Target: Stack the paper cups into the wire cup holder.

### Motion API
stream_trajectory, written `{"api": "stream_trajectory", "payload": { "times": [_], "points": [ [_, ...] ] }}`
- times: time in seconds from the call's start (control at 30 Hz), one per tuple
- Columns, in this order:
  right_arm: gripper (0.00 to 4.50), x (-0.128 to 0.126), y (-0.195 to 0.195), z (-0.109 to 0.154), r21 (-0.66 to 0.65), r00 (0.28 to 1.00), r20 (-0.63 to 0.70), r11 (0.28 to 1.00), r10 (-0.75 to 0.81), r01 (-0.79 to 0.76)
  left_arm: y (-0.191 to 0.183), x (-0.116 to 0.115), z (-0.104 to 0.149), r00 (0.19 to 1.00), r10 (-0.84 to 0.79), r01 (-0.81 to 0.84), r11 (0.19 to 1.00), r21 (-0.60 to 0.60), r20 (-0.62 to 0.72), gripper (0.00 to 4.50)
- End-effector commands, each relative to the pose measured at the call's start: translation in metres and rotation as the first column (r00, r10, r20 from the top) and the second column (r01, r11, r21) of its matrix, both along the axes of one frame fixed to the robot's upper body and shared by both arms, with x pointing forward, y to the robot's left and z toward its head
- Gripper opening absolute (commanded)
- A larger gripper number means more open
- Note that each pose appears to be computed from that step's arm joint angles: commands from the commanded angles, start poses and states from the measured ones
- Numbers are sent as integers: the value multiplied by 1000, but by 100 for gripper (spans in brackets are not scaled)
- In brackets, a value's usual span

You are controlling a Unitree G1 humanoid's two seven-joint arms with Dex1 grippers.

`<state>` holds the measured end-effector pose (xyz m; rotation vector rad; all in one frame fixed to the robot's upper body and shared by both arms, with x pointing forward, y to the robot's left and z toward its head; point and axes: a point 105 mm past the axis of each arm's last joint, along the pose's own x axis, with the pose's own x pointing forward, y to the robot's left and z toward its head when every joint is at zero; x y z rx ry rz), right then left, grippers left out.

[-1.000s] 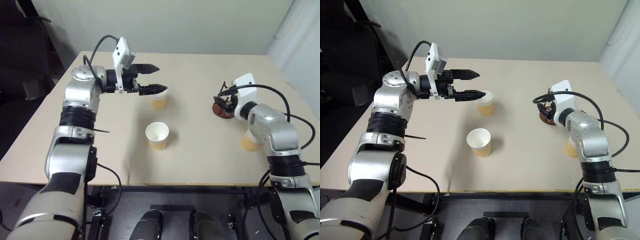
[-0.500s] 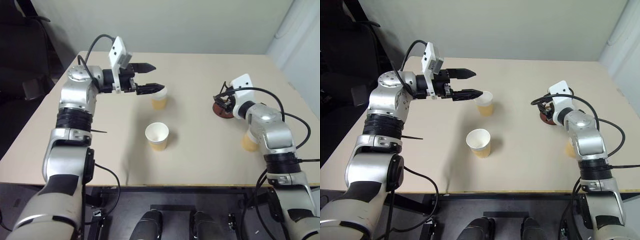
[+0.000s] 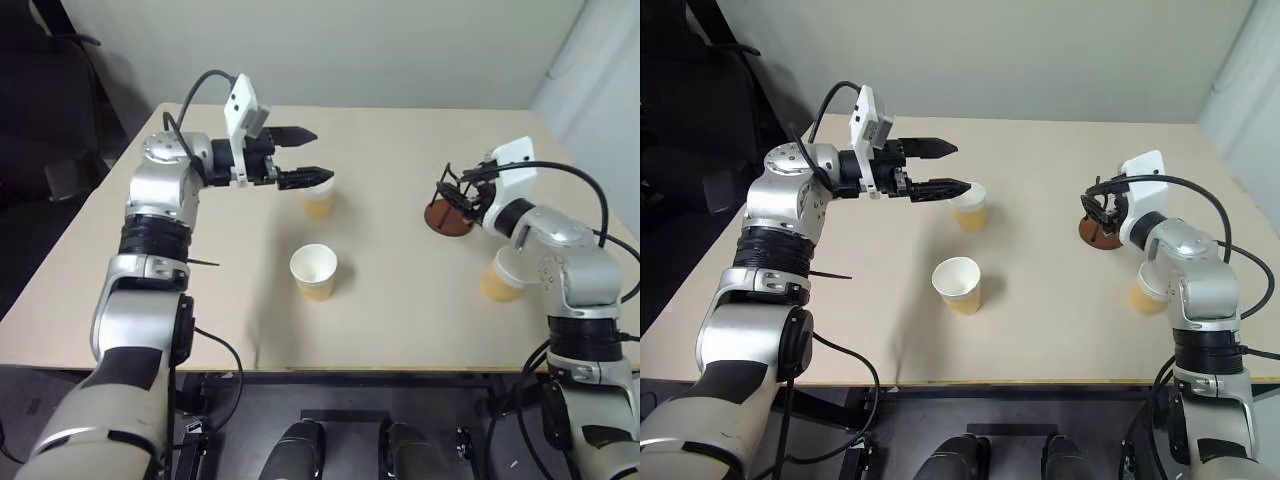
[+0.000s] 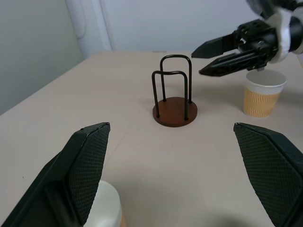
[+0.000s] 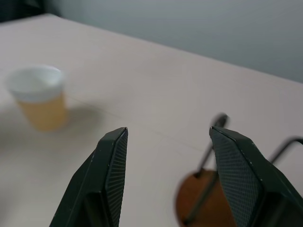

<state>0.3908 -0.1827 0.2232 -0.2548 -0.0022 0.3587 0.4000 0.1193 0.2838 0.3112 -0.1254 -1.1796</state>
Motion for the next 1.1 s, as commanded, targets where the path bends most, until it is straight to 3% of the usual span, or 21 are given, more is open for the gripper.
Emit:
{"api": "stream_trajectory", "payload": {
  "times": [0.03, 0.57, 0.7, 1.1],
  "points": [
    [275, 4, -2, 14, -62, 997, 69, 997, -37, 41, -1, -3, 20, 998, -12, 13, 1000, -11, 66, 447],
    [275, 15, 5, 9, -138, 995, 84, 988, -53, 64, 2, -3, 21, 998, -2, 3, 1000, -13, 69, 447],
    [275, 29, -9, 12, -250, 980, 131, 951, -153, 182, 0, -2, 23, 997, 0, 2, 1000, -20, 80, 447],
    [275, 38, -14, 0, -306, 979, 87, 930, -184, 202, -1, -2, 25, 996, -4, 6, 1000, -20, 87, 447]
  ]
}}
